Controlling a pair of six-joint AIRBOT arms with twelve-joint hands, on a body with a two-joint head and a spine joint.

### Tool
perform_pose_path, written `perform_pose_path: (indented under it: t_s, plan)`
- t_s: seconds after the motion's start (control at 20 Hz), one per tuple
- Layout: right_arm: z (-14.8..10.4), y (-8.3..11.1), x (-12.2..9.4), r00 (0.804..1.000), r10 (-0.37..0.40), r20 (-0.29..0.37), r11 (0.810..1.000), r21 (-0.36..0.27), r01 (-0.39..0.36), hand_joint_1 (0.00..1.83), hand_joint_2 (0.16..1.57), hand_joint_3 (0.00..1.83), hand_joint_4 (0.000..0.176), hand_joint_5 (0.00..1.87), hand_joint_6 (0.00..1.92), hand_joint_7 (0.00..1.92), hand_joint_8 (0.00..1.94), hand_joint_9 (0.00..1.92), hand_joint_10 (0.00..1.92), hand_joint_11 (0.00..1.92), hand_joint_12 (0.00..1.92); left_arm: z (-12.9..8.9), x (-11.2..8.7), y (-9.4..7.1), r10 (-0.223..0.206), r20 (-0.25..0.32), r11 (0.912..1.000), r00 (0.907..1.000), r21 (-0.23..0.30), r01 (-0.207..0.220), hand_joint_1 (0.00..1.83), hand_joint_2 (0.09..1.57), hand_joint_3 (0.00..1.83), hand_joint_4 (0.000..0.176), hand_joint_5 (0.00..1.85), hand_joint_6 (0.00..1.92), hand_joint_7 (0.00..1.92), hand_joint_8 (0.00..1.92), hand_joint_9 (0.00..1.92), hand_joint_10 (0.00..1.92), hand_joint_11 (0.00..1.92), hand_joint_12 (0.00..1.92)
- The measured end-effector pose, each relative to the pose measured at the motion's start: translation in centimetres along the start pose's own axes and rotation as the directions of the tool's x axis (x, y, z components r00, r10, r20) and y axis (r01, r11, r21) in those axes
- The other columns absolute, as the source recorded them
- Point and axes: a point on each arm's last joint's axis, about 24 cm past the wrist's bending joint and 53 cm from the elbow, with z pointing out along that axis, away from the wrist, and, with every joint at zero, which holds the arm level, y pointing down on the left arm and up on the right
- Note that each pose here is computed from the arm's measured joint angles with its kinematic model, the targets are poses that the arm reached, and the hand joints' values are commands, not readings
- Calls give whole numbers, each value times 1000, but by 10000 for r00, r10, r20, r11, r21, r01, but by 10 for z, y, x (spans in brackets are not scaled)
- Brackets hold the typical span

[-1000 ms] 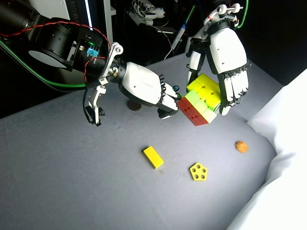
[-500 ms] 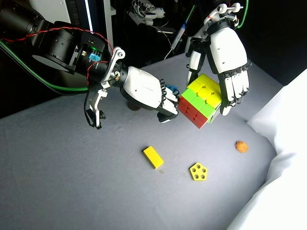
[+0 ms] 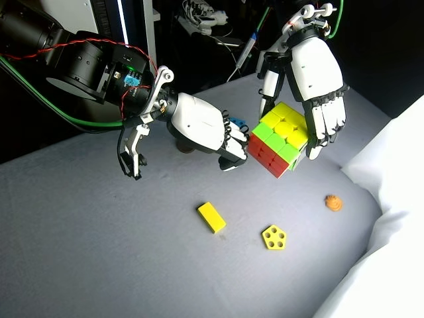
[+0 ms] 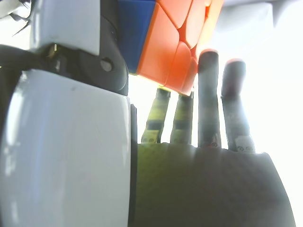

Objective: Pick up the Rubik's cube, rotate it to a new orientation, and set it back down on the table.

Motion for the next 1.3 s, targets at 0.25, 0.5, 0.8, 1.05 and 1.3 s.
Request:
perform_pose_path:
  t_s: [0.25,0.5,0.8,1.05,1.3]
  plan:
    - [0,0,-1,10000,-27,22,10000,5,27,153,1222,0,0,52,2,309,1157,217,1684,75,1921,0,0,0,-17,6,10000,10000,-18,18,1070,1364,0,0,588,1526,508,1785,263,1762,162,1921]
    - [0,0,-1,10000,-6,35,10000,19,5,174,1220,0,0,43,4,303,1154,217,1686,100,1921,0,0,0,-19,9,10000,10000,-17,19,1086,1355,0,0,600,1471,524,1802,270,1777,188,1921]
    - [0,-3,0,10000,-23,-11,9999,148,23,187,1211,0,0,63,7,313,1148,251,1669,116,1921,0,-1,0,1,37,10000,10000,-11,-1,1070,1364,0,0,568,1530,524,1791,268,1784,184,1921]
    - [0,1,11,9985,-9,-539,10000,-30,7,191,1211,0,0,54,1,320,1137,234,1673,102,1921,-1,3,1,-79,-96,10000,9999,-39,78,1069,1364,0,0,574,1531,518,1790,253,1793,172,1921]
    - [-3,2,22,9917,414,-1218,9990,-120,-432,201,1205,0,0,61,3,323,1125,229,1658,97,1921,-2,8,-2,-183,-281,9998,9994,35,184,1076,1366,0,0,589,1500,504,1820,269,1798,184,1921]
